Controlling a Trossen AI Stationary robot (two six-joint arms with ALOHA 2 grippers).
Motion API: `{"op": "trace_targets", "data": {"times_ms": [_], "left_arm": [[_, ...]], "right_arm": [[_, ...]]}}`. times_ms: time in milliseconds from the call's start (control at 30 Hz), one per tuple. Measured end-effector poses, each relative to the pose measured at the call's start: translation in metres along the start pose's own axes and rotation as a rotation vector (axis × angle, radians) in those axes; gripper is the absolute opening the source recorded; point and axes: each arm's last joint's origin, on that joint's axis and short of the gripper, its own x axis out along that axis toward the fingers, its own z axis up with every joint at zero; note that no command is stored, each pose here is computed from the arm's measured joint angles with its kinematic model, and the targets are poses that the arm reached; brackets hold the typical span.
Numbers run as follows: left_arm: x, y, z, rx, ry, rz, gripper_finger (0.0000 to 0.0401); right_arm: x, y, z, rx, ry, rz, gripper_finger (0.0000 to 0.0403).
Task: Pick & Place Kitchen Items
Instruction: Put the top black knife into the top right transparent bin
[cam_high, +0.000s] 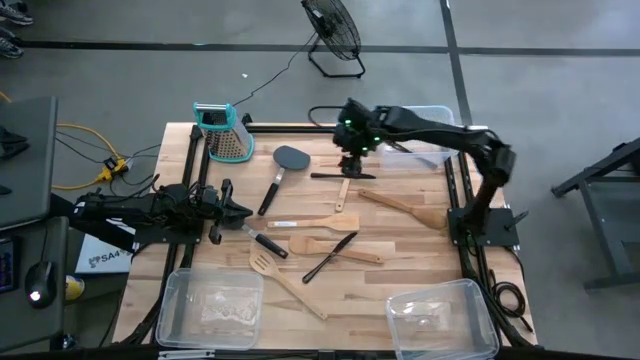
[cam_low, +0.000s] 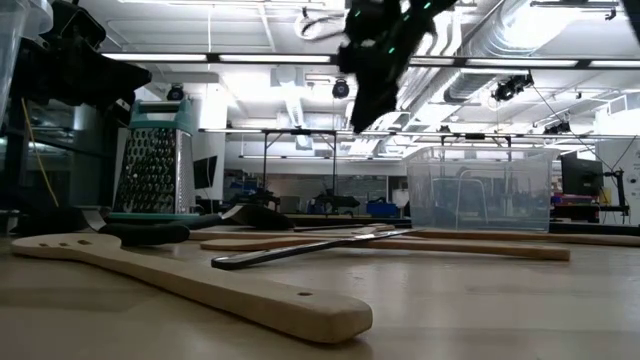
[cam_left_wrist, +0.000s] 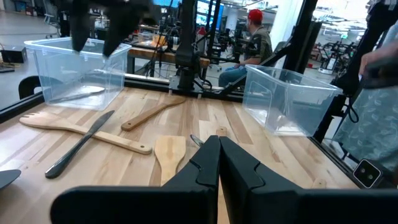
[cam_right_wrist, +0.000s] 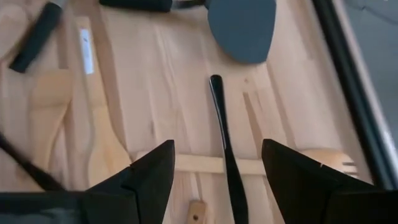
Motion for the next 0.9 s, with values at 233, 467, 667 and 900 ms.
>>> {"op": "trace_targets", "data": {"times_ms": [233,467,667,900], "left_arm": [[0.0,0.0,0.0,0.0,0.0,0.001,0.0006],[0.0,0.0,0.0,0.0,0.0,0.001,0.0006],[0.0,0.0,0.0,0.0,0.0,0.001,0.0006],[0.0,0.0,0.0,0.0,0.0,0.0,0.0006]], "right_arm": [[0.058,-0.011,0.003,0.151,0.126,-0.04,0.0233],[0.097,-0.017,-0.006,0.208,0.217,-0.041,0.0233],[0.119,-0.02,-0.014,0.146,0.272,-0.036,0.0233],[0.127,-0.023,-0.018,0.055,0.3,-0.038,0.0233]]}}
